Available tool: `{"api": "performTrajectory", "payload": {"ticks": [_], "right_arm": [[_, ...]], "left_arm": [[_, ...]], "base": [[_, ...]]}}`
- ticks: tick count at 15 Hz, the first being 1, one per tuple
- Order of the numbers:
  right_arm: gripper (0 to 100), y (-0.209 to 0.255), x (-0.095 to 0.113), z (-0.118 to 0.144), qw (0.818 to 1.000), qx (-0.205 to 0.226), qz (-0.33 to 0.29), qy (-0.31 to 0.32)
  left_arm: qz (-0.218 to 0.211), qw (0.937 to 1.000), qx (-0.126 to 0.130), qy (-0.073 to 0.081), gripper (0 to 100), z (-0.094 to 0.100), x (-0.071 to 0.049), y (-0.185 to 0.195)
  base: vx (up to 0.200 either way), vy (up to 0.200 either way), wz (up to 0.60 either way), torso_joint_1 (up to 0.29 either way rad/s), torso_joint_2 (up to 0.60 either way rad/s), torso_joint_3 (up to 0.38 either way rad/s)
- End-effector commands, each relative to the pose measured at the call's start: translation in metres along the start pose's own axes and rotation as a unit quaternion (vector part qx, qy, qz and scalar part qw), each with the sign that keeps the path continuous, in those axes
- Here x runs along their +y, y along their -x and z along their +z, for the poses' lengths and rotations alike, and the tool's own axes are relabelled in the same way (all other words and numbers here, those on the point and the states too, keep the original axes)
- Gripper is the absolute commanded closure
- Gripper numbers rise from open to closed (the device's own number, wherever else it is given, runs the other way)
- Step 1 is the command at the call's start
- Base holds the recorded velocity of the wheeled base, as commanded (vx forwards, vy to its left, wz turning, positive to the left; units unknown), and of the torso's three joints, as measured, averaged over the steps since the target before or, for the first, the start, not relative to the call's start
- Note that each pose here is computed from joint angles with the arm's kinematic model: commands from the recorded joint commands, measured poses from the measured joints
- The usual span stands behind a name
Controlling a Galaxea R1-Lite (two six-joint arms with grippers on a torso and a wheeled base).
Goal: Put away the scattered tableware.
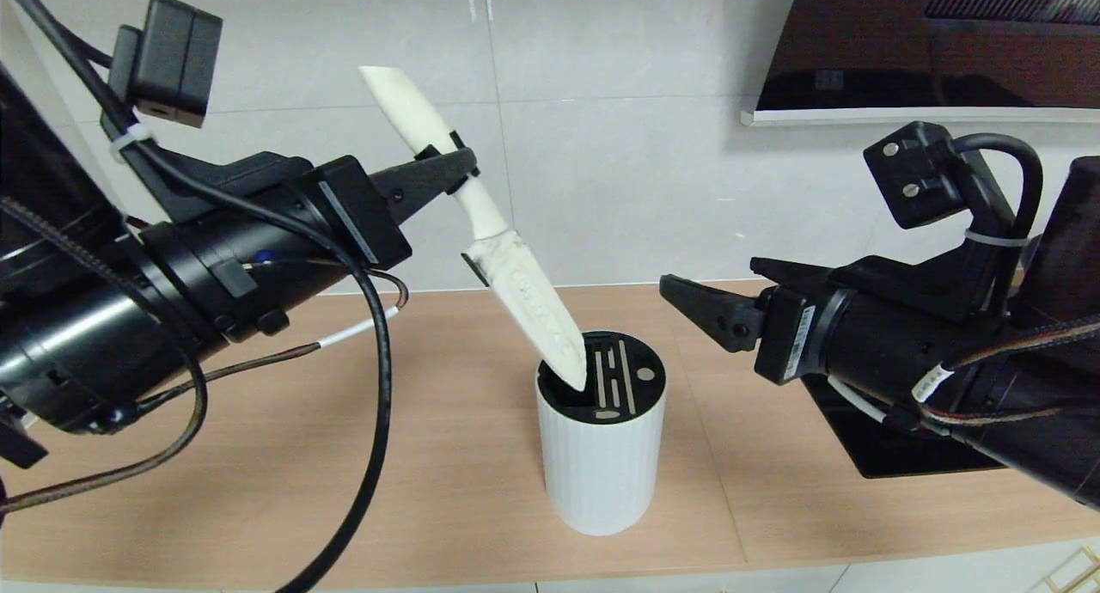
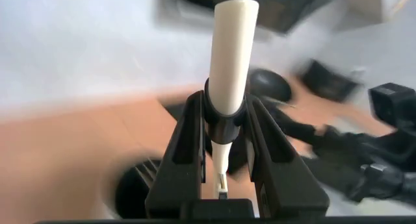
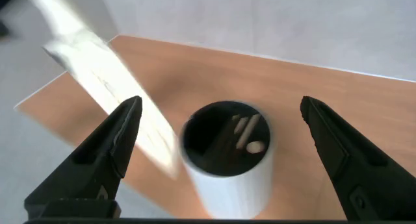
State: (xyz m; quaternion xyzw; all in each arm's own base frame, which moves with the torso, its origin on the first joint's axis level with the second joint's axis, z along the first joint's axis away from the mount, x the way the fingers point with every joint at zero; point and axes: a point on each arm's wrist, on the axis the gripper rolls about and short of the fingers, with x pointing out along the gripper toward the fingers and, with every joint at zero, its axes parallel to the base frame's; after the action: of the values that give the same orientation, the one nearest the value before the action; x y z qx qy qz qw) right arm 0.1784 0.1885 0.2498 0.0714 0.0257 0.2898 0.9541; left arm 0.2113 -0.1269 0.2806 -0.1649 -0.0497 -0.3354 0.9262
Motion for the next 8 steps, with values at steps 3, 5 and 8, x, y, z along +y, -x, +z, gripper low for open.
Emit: {"api": "performTrajectory", "payload": {"ticks": [3, 5, 8], "right_arm": [[0, -0.002, -0.002, -0.003, 1.0, 0.005, -0.004, 0.001], [0, -0.002, -0.002, -0.003, 1.0, 0.005, -0.005, 0.002], [0, -0.005, -0.001, -0.006, 1.0, 0.01, -0.006, 0.003]], "left_arm": [[0.009, 0.9955, 0.0, -0.095, 100, -0.004, 0.004, 0.009], [-0.004, 0.9936, -0.002, -0.113, 100, -0.012, 0.001, 0.006], [-0.031, 0.9917, 0.016, -0.124, 100, -0.029, -0.01, 0.002]], "base": [[0.0, 0.0, 0.0, 0.0, 0.0, 0.0], [0.0, 0.0, 0.0, 0.0, 0.0, 0.0], [0.0, 0.0, 0.0, 0.0, 0.0, 0.0]]}}
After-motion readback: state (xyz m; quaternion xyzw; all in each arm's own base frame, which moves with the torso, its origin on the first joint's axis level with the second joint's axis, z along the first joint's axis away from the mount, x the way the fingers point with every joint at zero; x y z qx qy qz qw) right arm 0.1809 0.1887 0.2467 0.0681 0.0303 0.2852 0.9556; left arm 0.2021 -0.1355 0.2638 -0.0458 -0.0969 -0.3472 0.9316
